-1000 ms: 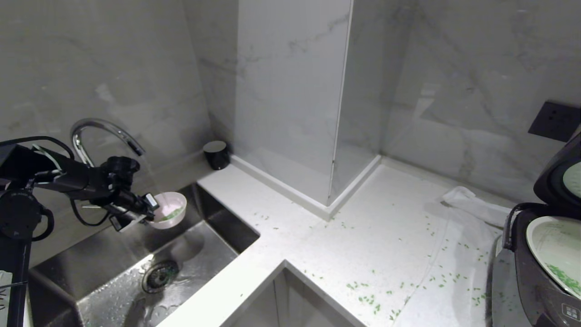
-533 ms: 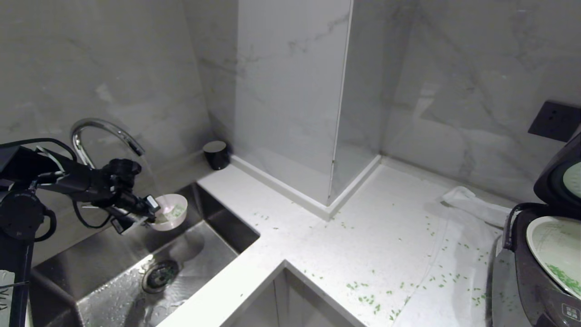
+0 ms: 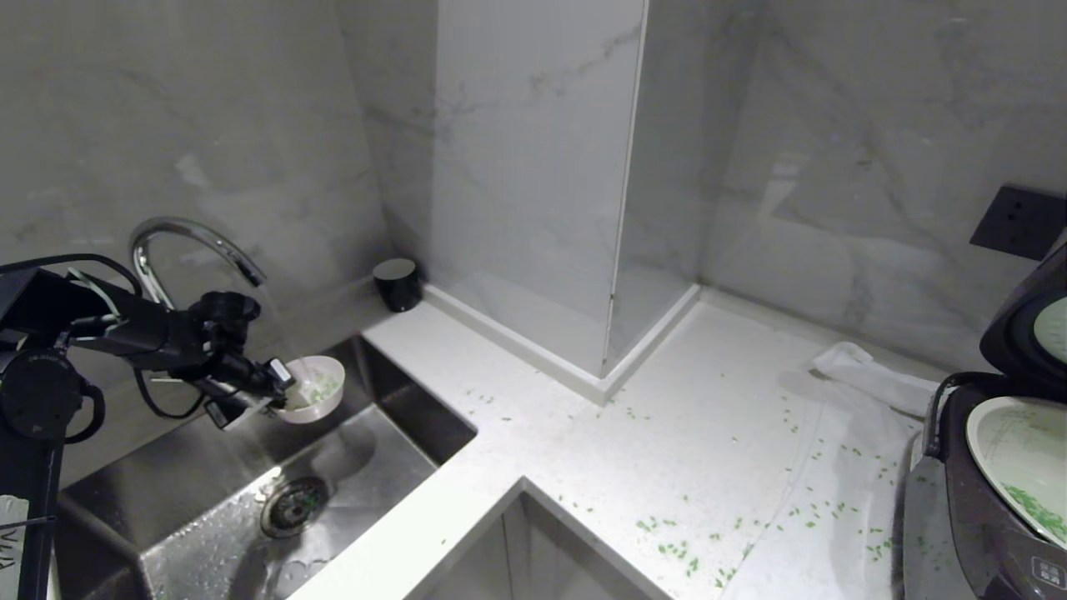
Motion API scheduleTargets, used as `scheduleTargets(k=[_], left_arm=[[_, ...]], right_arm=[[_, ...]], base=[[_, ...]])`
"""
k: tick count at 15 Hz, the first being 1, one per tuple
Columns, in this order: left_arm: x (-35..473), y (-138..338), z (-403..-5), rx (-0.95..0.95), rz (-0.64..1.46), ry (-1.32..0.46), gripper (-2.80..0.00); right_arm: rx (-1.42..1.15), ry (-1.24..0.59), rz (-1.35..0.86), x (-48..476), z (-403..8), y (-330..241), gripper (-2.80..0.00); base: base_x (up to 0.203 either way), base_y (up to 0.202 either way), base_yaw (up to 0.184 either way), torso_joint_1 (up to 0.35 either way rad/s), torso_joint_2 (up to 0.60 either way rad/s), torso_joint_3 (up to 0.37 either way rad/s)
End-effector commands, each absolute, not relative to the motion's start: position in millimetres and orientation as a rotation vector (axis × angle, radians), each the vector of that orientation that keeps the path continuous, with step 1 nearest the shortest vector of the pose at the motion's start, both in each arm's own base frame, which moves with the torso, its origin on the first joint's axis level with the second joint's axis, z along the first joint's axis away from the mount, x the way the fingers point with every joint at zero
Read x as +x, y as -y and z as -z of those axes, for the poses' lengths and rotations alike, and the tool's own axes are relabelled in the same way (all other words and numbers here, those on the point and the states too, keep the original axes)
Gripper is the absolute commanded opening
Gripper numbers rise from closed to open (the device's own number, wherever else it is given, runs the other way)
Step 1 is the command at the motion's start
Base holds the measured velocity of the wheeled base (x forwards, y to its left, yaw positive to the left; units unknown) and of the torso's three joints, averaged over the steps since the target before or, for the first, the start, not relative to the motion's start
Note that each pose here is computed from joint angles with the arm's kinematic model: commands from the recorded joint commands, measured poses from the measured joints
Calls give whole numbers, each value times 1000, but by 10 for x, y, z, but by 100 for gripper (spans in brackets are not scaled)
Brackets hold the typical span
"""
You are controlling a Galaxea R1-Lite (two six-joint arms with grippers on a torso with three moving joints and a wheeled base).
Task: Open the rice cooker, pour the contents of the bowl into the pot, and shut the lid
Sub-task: Fill a bowl with water from the tap
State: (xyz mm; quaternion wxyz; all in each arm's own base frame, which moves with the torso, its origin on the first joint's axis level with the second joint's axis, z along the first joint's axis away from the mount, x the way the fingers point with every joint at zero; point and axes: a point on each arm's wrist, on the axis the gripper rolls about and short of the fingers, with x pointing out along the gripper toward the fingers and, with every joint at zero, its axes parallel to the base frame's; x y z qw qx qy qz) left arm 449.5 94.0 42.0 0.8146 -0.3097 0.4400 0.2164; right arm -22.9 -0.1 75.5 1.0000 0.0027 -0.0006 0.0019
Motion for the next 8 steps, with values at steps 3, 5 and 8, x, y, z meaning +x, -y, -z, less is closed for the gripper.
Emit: scheduleTargets(k=[3,5,8], left_arm=[[4495,-944,-423,-667,-463,-938,-280],[4491,-944,-433,-667,-463,-937,-280],[4492,-944,-427,-667,-463,-938,-280]], right_arm=[[5,-2,-5,-227,-751,1,-280],[6,-2,-3,-227,-751,1,-280],[5,-2,-4,-227,-751,1,-280]], base=[[0,0,0,0,0,0],[0,0,0,0,0,0],[0,0,0,0,0,0]])
